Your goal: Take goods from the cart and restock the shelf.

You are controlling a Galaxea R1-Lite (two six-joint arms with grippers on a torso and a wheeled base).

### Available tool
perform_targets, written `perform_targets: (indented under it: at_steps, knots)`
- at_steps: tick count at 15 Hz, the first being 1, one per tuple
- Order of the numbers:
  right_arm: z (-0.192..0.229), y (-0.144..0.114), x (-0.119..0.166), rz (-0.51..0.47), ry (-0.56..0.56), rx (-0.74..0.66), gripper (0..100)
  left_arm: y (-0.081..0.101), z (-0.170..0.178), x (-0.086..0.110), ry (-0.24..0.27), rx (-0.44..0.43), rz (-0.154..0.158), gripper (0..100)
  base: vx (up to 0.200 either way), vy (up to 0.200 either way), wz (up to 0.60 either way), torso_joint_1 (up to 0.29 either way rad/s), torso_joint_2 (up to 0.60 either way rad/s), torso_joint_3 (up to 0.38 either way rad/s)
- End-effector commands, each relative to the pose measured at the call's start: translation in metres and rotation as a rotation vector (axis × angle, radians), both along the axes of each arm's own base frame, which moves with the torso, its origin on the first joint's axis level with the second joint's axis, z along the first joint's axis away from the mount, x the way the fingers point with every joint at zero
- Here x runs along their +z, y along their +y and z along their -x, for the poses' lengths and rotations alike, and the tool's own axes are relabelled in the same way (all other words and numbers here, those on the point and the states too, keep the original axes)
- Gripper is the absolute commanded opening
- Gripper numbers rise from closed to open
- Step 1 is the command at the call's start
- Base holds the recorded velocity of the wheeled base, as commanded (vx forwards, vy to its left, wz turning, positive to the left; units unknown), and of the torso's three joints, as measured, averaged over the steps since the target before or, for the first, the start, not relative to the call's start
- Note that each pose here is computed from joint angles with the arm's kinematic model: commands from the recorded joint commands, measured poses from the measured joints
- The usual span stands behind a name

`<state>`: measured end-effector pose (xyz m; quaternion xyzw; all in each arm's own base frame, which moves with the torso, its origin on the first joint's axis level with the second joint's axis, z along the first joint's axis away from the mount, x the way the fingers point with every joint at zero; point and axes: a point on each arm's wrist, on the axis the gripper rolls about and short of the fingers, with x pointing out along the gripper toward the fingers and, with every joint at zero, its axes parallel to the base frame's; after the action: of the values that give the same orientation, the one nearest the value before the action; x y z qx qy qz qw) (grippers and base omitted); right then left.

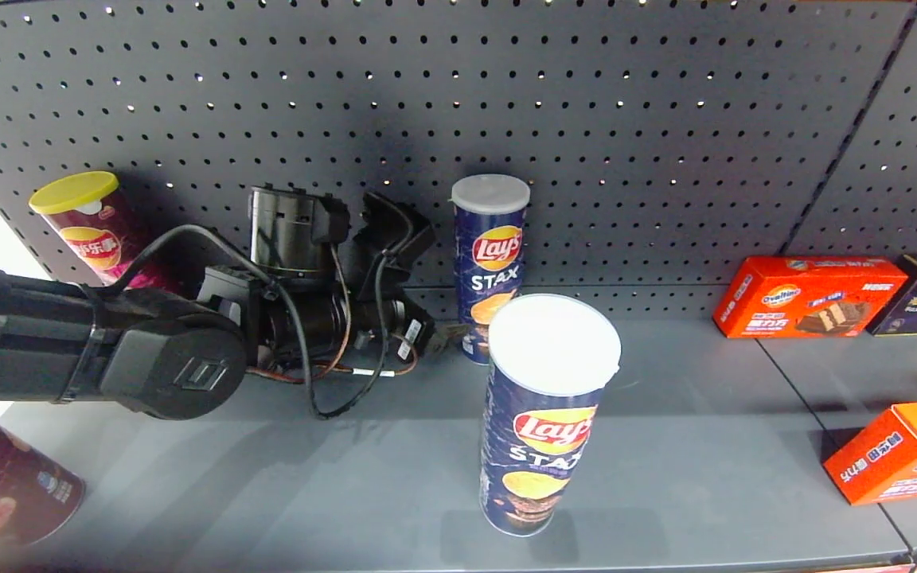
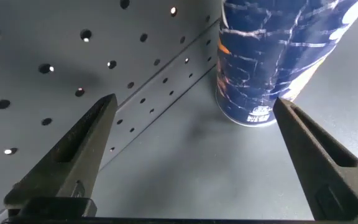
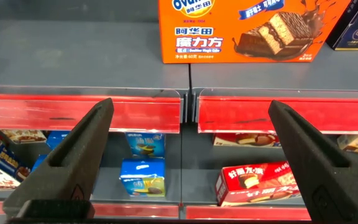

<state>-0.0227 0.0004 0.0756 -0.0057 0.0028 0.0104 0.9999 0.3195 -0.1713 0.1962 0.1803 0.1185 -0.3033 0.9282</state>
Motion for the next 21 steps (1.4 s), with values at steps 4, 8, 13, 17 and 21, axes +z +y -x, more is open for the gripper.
perform_targets:
  at_steps: [4, 8, 13, 17, 21]
  knots:
    - [0.000, 0.000, 0.000, 0.001, 0.002, 0.001, 100, 0.005, -0.006, -0.002, 0.000, 0.019, -0.003, 100, 0.000, 0.000, 0.00, 0.000, 0.00, 0.000]
    - [0.000, 0.000, 0.000, 0.001, 0.002, 0.001, 100, 0.012, 0.014, 0.017, -0.076, 0.016, 0.038, 100, 0.000, 0.000, 0.00, 0.000, 0.00, 0.000]
    - [0.000, 0.000, 0.000, 0.001, 0.002, 0.001, 100, 0.041, 0.074, 0.017, -0.052, 0.017, 0.032, 100, 0.000, 0.000, 0.00, 0.000, 0.00, 0.000]
    - [0.000, 0.000, 0.000, 0.001, 0.002, 0.001, 100, 0.061, 0.132, 0.008, -0.016, -0.008, 0.065, 100, 0.000, 0.000, 0.00, 0.000, 0.00, 0.000]
    - [0.000, 0.000, 0.000, 0.001, 0.002, 0.001, 100, 0.079, 0.175, 0.006, -0.057, -0.003, 0.085, 100, 0.000, 0.000, 0.00, 0.000, 0.00, 0.000]
